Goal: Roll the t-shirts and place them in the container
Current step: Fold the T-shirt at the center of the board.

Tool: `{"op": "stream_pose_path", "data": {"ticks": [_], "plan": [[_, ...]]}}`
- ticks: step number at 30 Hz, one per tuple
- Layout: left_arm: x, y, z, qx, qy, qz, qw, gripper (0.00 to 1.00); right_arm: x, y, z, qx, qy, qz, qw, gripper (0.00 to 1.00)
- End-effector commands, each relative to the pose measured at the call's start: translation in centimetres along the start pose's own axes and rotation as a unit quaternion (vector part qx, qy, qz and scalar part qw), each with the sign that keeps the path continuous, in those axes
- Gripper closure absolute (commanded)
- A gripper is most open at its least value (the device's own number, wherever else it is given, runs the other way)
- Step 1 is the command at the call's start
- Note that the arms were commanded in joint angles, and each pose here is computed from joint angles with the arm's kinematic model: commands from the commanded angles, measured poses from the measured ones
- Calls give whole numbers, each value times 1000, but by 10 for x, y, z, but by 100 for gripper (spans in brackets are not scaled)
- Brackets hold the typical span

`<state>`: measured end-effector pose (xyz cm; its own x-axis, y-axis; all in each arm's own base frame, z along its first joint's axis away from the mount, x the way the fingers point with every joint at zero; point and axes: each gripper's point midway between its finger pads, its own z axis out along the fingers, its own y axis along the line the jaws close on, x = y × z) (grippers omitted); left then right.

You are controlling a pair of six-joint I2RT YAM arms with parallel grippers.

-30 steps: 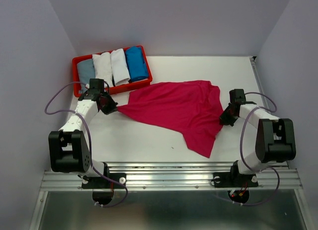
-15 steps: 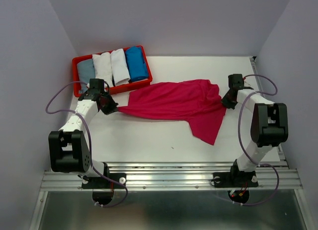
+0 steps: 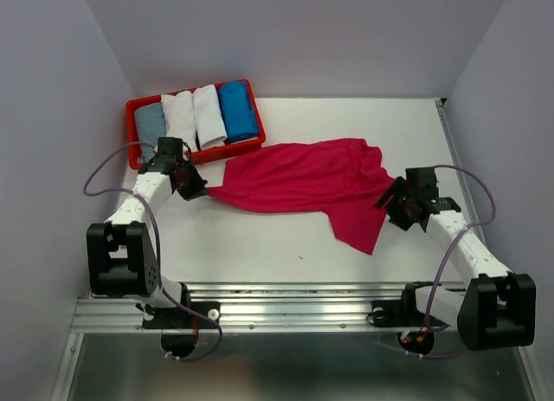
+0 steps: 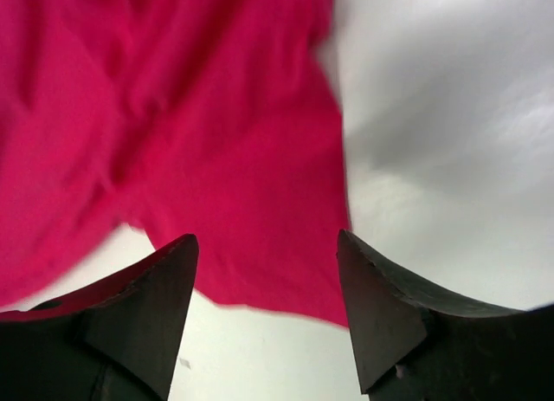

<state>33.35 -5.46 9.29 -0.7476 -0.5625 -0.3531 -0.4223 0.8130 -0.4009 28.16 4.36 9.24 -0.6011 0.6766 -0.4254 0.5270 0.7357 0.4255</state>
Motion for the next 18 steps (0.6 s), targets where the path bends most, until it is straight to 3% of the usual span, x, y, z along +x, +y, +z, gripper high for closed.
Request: {"op": "stream_pose_path", "data": {"ticks": [1, 10, 18], "plan": [[-11, -6, -5, 13, -15, 14, 1000, 100, 58, -5, -7, 0, 74, 40, 996, 26], [-7, -5, -4, 16, -14, 9, 1000, 100, 92, -27, -13, 27, 94, 116, 988, 25], [-5, -3, -3, 13, -13, 9, 1000, 100, 109, -41, -2, 54, 102, 140, 983, 25]]}}
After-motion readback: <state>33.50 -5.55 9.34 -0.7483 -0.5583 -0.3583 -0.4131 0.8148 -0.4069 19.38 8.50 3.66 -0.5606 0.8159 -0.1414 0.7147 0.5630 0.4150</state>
